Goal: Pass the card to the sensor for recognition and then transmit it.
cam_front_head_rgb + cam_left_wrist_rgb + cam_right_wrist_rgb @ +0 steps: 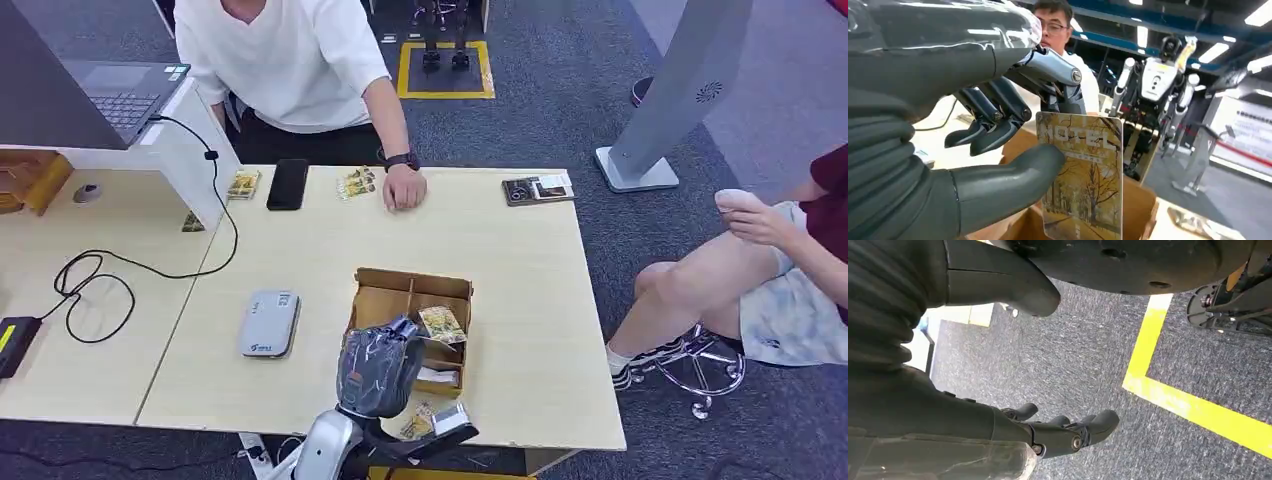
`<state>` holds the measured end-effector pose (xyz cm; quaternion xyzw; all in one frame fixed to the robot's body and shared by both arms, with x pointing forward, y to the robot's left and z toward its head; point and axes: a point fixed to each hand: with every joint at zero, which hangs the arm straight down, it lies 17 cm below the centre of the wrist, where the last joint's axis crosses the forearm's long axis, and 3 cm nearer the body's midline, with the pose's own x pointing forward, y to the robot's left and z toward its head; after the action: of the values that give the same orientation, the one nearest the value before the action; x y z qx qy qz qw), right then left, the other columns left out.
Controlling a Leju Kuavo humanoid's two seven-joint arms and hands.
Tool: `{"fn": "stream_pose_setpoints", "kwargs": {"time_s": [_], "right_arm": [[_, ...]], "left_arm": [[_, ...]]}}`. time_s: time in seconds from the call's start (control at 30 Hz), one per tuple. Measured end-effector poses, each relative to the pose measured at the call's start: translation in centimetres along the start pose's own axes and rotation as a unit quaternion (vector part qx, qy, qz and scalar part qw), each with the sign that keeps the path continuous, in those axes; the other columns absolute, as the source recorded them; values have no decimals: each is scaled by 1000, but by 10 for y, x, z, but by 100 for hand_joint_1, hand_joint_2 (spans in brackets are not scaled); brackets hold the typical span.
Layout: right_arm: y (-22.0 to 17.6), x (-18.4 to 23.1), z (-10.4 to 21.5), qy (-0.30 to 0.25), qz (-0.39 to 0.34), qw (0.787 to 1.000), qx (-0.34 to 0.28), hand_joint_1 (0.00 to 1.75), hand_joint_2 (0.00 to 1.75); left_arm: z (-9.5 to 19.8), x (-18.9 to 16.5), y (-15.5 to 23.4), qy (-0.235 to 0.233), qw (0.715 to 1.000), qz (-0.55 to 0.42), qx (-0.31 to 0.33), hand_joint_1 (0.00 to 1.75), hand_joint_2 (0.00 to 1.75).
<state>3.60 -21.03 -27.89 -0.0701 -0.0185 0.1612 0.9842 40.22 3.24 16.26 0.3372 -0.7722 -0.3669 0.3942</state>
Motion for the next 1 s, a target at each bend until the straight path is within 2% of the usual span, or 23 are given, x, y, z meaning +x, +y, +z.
{"fn": "stream_pose_setpoints", "kwargs": {"time_s": [0.2, 0.57, 0.8, 1.0], "right_arm": [[0, 1, 0, -2, 7, 1000, 0, 0, 175], [-3, 4, 0, -9, 33, 999, 0, 0, 175], [-6, 8, -1, -14, 41, 999, -3, 0, 175], [-7, 9, -1, -16, 47, 999, -4, 0, 175]], "left_arm": [[-16, -1, 19, 0, 999, 45, 28, 175, 175], [-72, -10, 54, 4, 996, 71, 59, 175, 175], [-100, -30, 55, 24, 997, 44, 50, 175, 175], [-109, -41, 51, 33, 998, 29, 43, 175, 175]]}}
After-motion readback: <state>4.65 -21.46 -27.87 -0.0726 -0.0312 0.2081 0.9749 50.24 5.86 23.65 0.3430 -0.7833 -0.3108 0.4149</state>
